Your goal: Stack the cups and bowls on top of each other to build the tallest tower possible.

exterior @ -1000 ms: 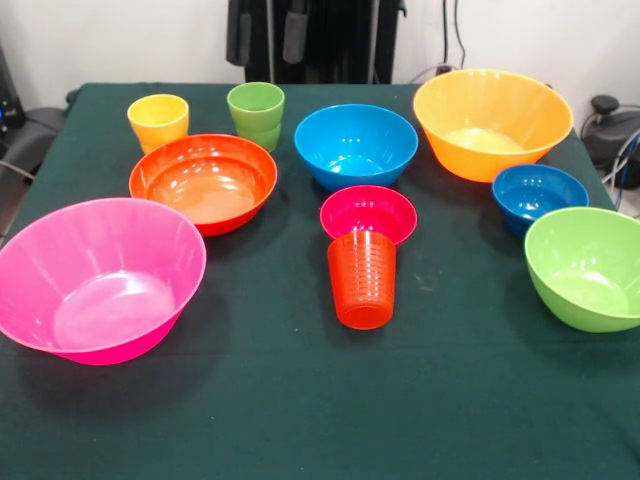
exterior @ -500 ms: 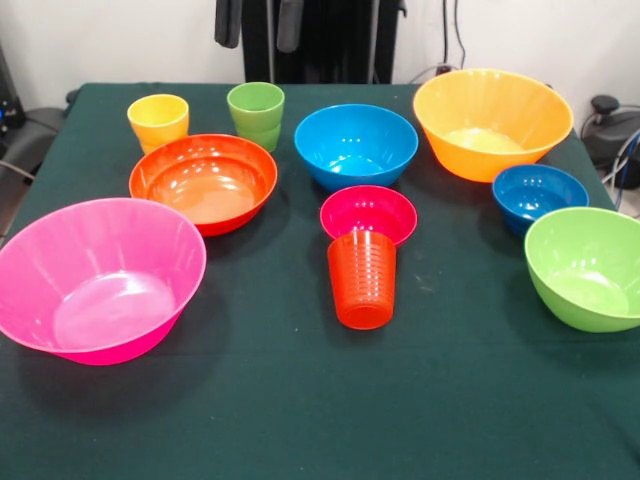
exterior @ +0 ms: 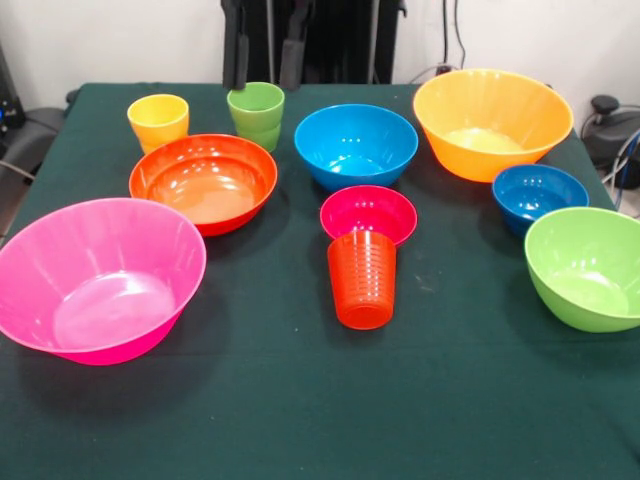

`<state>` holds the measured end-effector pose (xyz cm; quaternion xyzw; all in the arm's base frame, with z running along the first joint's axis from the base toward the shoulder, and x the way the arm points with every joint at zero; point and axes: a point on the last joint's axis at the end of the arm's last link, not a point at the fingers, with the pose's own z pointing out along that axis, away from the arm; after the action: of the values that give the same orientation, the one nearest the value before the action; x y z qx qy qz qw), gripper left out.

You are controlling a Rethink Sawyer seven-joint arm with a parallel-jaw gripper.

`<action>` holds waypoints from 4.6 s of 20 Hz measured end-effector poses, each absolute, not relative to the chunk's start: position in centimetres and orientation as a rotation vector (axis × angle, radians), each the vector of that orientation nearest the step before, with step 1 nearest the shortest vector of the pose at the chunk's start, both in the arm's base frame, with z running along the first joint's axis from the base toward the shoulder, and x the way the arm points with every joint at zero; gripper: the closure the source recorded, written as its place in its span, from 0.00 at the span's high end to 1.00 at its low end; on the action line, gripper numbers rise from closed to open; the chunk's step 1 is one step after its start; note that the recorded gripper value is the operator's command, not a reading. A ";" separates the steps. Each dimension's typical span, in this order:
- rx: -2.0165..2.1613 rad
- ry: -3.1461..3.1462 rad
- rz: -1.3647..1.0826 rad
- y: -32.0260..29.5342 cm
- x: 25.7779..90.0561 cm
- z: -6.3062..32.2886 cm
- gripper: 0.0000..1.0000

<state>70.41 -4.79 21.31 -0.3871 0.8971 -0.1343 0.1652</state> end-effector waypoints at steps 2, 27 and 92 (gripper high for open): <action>-1.126 2.563 -0.381 -4.6 70.2 20.0 1.00; -1.126 2.669 -0.365 -7.9 68.3 14.2 1.00; -0.954 2.667 -0.130 -10.8 66.9 3.0 1.00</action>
<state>66.87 -10.77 2.95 -0.3324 0.9296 -0.0455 0.1526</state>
